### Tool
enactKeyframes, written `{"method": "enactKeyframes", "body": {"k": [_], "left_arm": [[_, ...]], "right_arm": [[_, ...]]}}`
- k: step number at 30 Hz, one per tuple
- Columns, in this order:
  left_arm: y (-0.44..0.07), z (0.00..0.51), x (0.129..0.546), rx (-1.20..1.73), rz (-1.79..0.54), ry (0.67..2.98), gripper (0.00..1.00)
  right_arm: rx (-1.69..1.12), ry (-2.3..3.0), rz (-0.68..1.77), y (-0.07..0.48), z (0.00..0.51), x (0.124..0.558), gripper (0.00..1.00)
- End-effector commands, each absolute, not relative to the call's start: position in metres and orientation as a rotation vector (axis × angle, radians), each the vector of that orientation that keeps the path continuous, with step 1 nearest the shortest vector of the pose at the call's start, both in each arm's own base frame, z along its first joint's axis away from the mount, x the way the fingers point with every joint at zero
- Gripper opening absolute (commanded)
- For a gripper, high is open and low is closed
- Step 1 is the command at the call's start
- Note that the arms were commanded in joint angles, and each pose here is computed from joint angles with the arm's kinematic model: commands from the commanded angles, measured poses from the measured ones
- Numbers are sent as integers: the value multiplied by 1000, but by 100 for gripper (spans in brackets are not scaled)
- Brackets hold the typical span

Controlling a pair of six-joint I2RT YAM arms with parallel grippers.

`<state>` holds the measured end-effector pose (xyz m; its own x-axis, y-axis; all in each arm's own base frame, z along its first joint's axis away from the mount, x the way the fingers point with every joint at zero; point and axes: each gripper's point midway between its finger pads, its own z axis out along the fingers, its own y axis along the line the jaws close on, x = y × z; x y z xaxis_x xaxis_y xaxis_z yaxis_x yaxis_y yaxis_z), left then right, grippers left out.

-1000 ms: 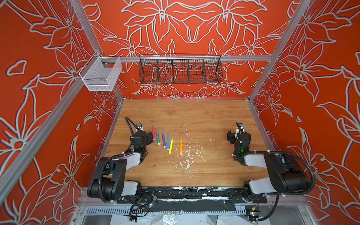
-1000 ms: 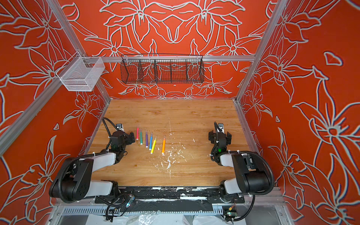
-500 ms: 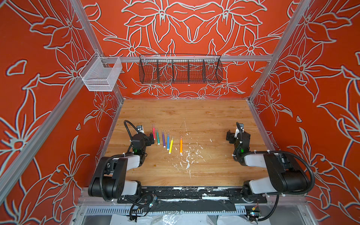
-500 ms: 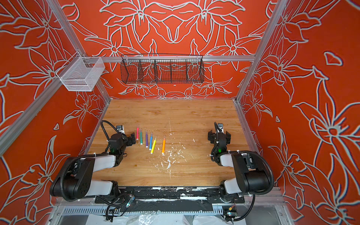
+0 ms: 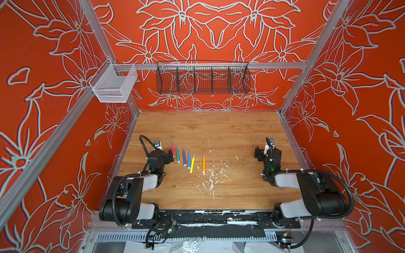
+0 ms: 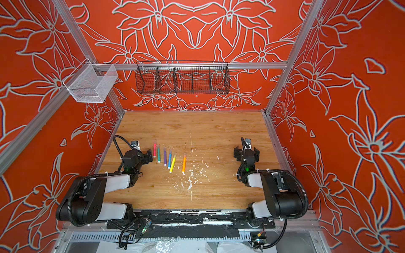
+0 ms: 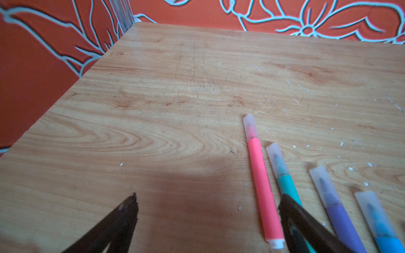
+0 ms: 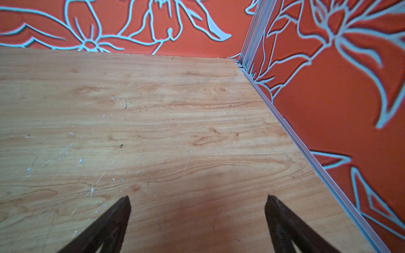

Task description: Insert the pens into the pen caps

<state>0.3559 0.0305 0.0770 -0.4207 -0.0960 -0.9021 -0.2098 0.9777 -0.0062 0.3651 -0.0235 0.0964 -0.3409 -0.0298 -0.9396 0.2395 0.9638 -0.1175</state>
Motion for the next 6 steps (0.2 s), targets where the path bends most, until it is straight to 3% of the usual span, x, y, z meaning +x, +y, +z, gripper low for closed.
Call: {"method": "enactKeyframes", "body": {"k": [1, 6], "left_arm": [[30, 87, 363, -213, 119, 1967, 97], [30, 87, 363, -213, 119, 1967, 97]], "right_arm": [[148, 1887, -266, -23, 100, 367, 98], [147, 1885, -267, -23, 100, 366, 98]]}}
